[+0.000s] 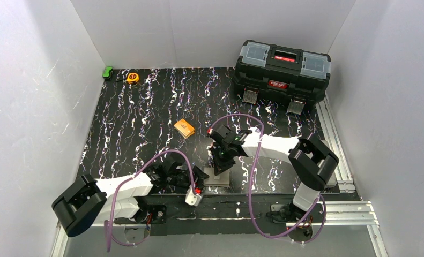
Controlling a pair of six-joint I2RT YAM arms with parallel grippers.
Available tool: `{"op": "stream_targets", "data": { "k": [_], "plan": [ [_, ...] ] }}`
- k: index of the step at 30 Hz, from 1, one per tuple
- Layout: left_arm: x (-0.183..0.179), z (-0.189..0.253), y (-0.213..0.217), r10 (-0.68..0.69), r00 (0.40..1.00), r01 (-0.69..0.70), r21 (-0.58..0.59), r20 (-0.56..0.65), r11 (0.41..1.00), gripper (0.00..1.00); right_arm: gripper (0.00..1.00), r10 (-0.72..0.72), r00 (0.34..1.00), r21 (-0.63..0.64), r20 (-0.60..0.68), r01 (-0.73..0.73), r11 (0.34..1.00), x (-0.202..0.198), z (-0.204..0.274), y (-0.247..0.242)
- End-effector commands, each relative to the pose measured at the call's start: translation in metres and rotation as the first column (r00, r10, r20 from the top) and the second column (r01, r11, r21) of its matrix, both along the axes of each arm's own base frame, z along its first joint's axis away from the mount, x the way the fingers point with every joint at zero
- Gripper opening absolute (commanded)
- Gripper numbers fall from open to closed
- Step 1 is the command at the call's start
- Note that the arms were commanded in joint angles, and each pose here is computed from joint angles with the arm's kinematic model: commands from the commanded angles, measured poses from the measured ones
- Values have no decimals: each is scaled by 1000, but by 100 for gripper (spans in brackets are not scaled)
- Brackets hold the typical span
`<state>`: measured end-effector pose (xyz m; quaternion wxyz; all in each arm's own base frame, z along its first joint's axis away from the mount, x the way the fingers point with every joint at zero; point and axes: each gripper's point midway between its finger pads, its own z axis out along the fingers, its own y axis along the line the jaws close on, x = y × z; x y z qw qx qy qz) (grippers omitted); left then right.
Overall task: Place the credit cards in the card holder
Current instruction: Close the card holder at the center of the board.
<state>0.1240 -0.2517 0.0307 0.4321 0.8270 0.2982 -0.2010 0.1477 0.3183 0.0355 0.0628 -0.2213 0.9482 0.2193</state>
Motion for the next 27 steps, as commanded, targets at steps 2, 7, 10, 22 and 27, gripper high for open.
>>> {"op": "stream_targets", "data": {
  "k": [2,7,10,22,27],
  "plan": [
    [-4,-1,-2,-67,998,66,33,10,997,47,1,11,1000,2,-18,-11,1000,5,-8,1],
    [2,-7,-2,-75,995,73,38,66,997,46,1,2,999,17,-48,-1,1000,6,-12,-1],
    [7,-5,-8,-64,994,64,12,84,998,44,1,2,998,17,-58,-1,1000,5,-15,-3],
    [53,43,-37,152,987,-146,-103,54,984,27,1,8,998,36,-65,-6,999,6,-15,-2],
    [73,68,-45,234,970,-223,-153,64,963,15,1,10,999,56,-50,-8,998,11,-5,0]
  ]
}}
